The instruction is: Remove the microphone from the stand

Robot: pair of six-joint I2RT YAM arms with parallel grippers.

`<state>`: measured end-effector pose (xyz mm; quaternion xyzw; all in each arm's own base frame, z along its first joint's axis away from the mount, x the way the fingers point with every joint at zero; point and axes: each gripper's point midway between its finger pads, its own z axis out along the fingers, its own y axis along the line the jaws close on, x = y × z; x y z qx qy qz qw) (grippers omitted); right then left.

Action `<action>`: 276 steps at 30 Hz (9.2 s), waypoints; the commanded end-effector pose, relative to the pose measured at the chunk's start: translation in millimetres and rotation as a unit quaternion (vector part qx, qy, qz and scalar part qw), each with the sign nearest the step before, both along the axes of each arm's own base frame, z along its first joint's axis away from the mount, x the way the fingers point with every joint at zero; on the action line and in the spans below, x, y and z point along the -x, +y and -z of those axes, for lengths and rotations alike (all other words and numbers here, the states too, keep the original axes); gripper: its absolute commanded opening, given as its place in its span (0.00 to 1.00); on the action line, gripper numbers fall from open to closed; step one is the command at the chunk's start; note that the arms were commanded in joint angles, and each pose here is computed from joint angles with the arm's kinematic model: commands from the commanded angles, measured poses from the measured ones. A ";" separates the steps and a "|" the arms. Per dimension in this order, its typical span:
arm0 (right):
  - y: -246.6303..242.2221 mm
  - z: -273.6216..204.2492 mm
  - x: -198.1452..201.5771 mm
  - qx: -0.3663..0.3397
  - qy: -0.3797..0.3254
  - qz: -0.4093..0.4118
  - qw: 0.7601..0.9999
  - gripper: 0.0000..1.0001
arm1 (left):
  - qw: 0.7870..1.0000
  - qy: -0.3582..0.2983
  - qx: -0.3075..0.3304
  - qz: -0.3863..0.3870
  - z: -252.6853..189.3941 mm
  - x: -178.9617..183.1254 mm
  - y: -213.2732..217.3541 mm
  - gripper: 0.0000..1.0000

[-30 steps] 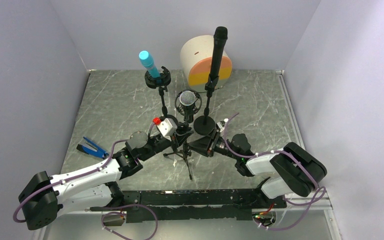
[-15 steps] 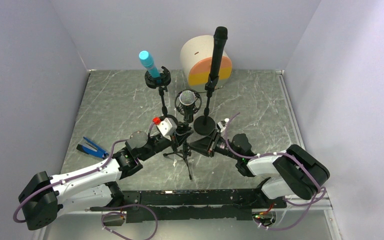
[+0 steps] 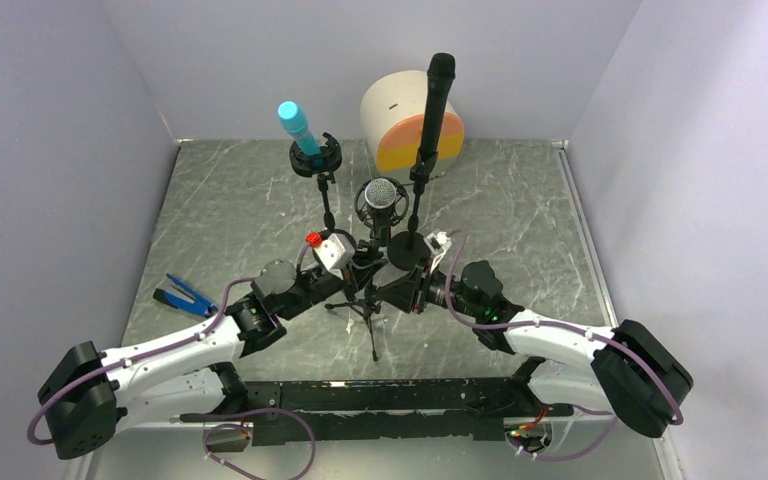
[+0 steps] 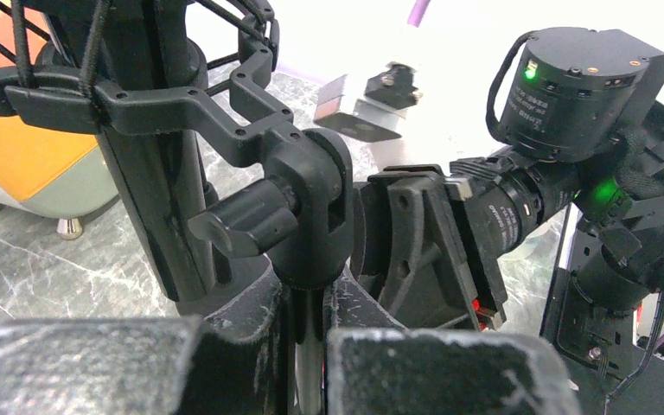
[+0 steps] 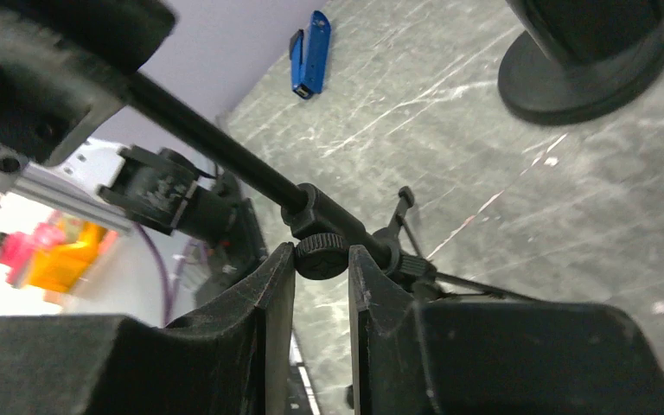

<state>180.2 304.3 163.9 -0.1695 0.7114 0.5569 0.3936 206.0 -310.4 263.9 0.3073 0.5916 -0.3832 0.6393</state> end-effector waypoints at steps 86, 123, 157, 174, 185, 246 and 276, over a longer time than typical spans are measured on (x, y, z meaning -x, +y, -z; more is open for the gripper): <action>-2.8 -29.3 -14.1 -0.055 -0.039 0.060 0.996 0.17 | 1.000 0.005 0.016 -0.017 -9.9 -0.1 7.8 0.03; -26.4 -28.3 -8.4 -0.153 0.297 0.129 0.934 0.58 | 1.000 0.003 0.023 -0.013 -13.5 -0.4 5.0 0.03; 1.9 -21.3 -1.5 -0.153 0.309 0.067 0.936 0.35 | 1.000 0.000 0.020 -0.017 -13.0 -0.9 6.7 0.03; -0.1 -19.1 1.8 -0.152 0.299 0.069 0.939 0.32 | 1.000 0.003 0.023 -0.018 -12.2 -0.5 7.8 0.03; -0.6 -33.9 -6.1 -0.092 0.086 0.055 0.991 0.22 | 1.000 0.003 0.028 -0.011 -13.4 0.0 4.2 0.03; 10.5 -187.6 -38.7 -0.142 0.139 0.105 0.974 0.55 | 1.000 0.007 -0.013 0.023 7.4 11.8 0.8 0.04; 13.2 -140.1 -36.9 -0.143 0.200 0.107 0.963 0.31 | 1.000 0.014 -0.003 0.007 4.3 12.0 9.8 0.29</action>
